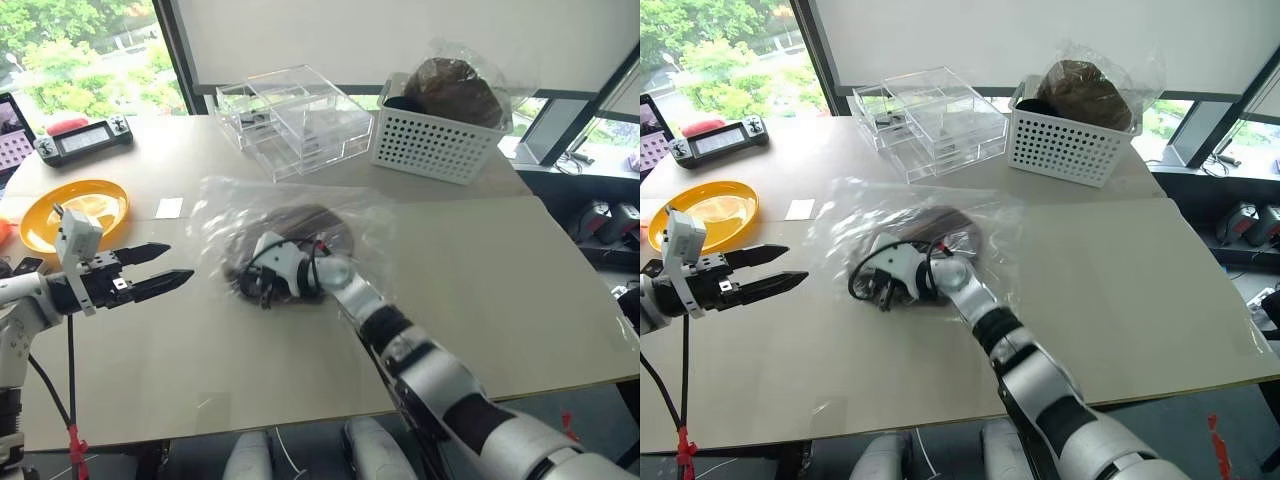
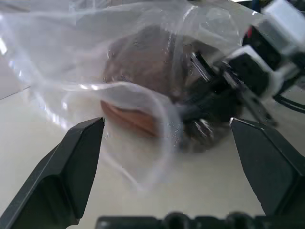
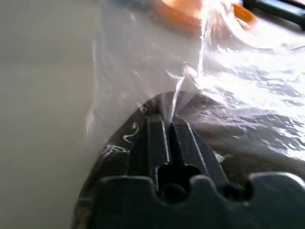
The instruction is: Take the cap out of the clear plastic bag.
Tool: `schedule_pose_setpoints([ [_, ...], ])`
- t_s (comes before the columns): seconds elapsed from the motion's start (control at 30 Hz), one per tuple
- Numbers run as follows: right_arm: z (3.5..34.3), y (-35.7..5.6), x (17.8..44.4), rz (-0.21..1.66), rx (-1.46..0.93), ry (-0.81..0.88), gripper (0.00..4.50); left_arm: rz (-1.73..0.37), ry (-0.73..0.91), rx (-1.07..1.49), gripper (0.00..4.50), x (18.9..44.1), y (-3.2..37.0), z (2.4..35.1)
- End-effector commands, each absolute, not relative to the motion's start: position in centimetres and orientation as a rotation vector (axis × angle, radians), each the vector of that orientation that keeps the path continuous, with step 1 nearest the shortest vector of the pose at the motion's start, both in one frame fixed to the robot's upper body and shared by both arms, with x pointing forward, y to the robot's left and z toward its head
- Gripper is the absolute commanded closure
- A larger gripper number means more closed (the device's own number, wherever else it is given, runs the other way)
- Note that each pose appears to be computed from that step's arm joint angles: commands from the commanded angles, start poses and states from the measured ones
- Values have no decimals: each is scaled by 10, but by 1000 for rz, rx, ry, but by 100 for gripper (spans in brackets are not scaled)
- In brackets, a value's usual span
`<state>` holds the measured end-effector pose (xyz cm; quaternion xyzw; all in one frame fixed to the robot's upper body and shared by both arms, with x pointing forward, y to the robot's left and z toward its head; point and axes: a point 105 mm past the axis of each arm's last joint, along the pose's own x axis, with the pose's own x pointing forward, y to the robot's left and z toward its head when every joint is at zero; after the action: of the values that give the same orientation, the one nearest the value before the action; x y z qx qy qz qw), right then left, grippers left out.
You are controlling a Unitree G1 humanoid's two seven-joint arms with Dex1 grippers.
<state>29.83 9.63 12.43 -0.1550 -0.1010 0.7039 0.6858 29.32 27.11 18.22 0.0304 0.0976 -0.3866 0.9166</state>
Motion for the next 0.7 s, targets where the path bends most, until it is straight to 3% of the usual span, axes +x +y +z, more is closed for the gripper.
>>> schedule_pose_setpoints([
  [0.03,155,78,259,1831,-379,-388,446,-812,172,88,0,297,268,188],
  [0.3,111,-4,240,2160,-649,-76,446,-843,180,92,0,305,262,188],
  [0.4,82,-35,261,2131,-1039,-4,446,-858,193,99,0,308,260,187],
  [0.5,79,-43,287,2051,-1283,-79,446,-864,198,100,0,310,260,186],
  [0.7,108,-36,324,1892,-1485,-283,446,-882,220,100,0,310,256,180],
])
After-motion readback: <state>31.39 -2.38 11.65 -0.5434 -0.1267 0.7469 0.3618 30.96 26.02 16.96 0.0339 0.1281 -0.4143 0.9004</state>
